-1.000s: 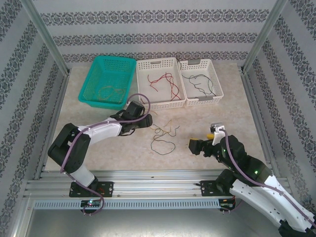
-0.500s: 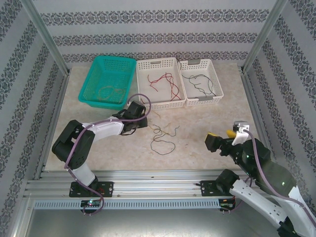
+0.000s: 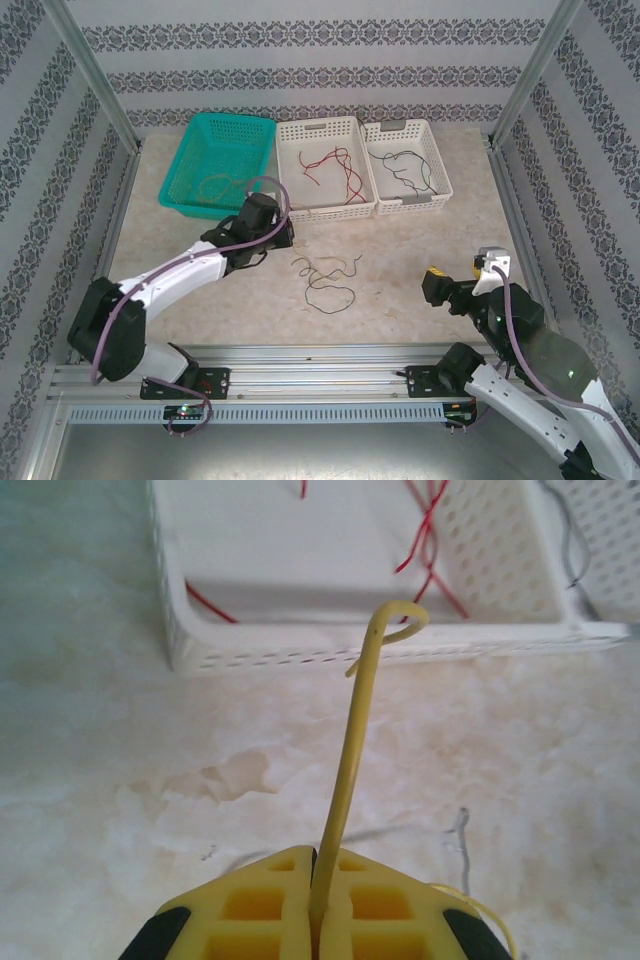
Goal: Untangle the cables
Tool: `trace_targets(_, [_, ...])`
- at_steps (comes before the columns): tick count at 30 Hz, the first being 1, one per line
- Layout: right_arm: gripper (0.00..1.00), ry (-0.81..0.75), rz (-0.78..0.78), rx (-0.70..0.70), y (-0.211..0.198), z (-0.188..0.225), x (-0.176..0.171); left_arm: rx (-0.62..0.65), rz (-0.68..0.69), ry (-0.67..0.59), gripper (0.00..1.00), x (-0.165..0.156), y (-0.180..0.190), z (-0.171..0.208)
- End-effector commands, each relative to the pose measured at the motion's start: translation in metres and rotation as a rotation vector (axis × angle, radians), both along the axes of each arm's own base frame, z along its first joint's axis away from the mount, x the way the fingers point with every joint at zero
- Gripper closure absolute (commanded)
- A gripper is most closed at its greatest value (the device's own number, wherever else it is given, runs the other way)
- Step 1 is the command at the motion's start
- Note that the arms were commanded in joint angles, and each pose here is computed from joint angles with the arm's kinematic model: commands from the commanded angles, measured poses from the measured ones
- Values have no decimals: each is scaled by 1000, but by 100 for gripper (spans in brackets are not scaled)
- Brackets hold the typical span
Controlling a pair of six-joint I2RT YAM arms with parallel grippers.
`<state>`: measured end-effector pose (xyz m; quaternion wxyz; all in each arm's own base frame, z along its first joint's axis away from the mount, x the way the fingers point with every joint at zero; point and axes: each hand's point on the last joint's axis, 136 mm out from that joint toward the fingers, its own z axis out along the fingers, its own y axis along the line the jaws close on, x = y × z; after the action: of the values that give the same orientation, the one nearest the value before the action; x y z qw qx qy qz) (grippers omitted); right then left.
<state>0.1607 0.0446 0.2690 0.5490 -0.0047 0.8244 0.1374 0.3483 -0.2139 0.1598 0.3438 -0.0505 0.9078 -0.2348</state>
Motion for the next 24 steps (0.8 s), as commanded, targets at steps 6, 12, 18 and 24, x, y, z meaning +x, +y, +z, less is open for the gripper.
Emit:
trace_targets(6, [2, 21, -37, -21, -3, -8, 7, -53, -45, -99, 100, -26, 13, 97])
trace_targets(12, [2, 61, -50, -5, -2, -13, 13, -32, -32, -210, 100, -41, 39, 172])
trace_targets(18, [2, 61, -50, 9, -2, -13, 13, 75, 53, -287, 100, -26, 85, 218])
trace_targets(24, [2, 48, -50, 14, -3, -12, 12, 85, 238, -283, 100, 22, 149, 230])
